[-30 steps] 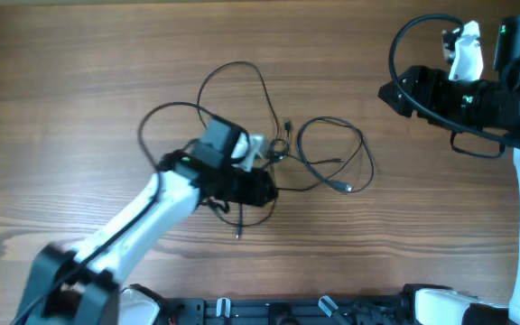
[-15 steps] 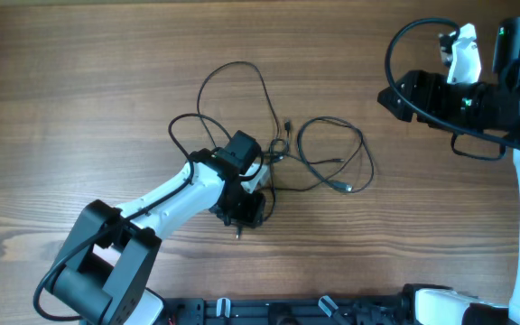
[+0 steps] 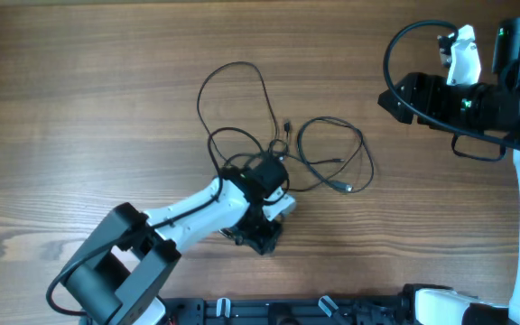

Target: Untangle cables

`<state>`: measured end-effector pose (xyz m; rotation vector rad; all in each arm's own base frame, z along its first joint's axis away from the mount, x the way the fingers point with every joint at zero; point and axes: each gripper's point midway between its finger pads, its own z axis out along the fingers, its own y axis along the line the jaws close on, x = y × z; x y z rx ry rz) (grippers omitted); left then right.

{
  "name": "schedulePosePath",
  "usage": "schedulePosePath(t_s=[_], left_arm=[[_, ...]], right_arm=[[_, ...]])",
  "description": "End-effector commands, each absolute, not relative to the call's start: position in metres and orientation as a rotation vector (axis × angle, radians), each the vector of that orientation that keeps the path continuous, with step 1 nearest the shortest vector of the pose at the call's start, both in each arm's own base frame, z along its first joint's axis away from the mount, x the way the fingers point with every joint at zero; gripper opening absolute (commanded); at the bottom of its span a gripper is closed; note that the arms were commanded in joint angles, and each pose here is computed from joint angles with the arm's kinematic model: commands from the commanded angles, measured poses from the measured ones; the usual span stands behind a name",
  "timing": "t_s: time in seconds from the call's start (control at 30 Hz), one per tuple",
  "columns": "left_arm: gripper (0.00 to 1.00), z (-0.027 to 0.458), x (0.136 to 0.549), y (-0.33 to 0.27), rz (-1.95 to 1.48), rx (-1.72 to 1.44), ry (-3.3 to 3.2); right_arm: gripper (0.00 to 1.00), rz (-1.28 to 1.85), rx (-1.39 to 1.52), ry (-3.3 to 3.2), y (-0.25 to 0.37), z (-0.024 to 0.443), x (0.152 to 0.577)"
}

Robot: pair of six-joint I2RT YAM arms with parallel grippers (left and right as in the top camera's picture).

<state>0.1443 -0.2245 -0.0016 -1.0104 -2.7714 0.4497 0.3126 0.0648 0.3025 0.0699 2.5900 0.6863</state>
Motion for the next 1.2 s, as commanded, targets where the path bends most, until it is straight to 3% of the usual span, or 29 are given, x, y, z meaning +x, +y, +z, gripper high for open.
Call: schedulePosePath(t_s=[0.0, 0.07, 0.13, 0.2, 0.3, 0.43, 0.6, 0.87, 1.17], left_arm=[[0.39, -0.027, 0.147, -0.202, 0.183, -0.922, -2.852], [0.27, -0.028, 0.151, -0.205, 0.19, -0.901, -2.876], [0.04, -0.029, 0.156, -0.211, 0.213, -0.895, -2.906], [0.04, -0.027, 0.17, -0.214, 0.19, -0.802, -2.989], [0.04, 0.019, 0.195, -0.228, 0.252, -0.764, -3.072], [0.04, 0.174, 0.255, -0.257, 0.586, -0.783, -3.362], [0.04, 0.347, 0.289, -0.251, 1.065, -0.862, -3.658], [0.04, 0.51, 0.299, -0.19, 1.637, -0.607, -3.87], [0.04, 0.594, 0.277, -0.13, 1.926, -0.334, -4.018]], right_arm=[[0.8, 0.666, 0.044, 2.601, 0.064, 0.298, 0.314], [0.8, 0.667, 0.046, 2.607, 0.064, 0.297, 0.313], [0.8, 0.668, 0.047, 2.608, 0.064, 0.297, 0.313], [0.8, 0.669, 0.05, 2.608, 0.064, 0.297, 0.313], [0.79, 0.672, 0.071, 2.592, 0.064, 0.3, 0.317], [0.79, 0.694, 0.071, 2.567, 0.067, 0.303, 0.321], [0.79, 0.782, 0.028, 2.547, 0.078, 0.309, 0.319], [0.8, 1.043, -0.238, 2.41, 0.124, 0.336, 0.31], [0.8, 1.223, -0.593, 2.289, 0.245, 0.353, 0.292]])
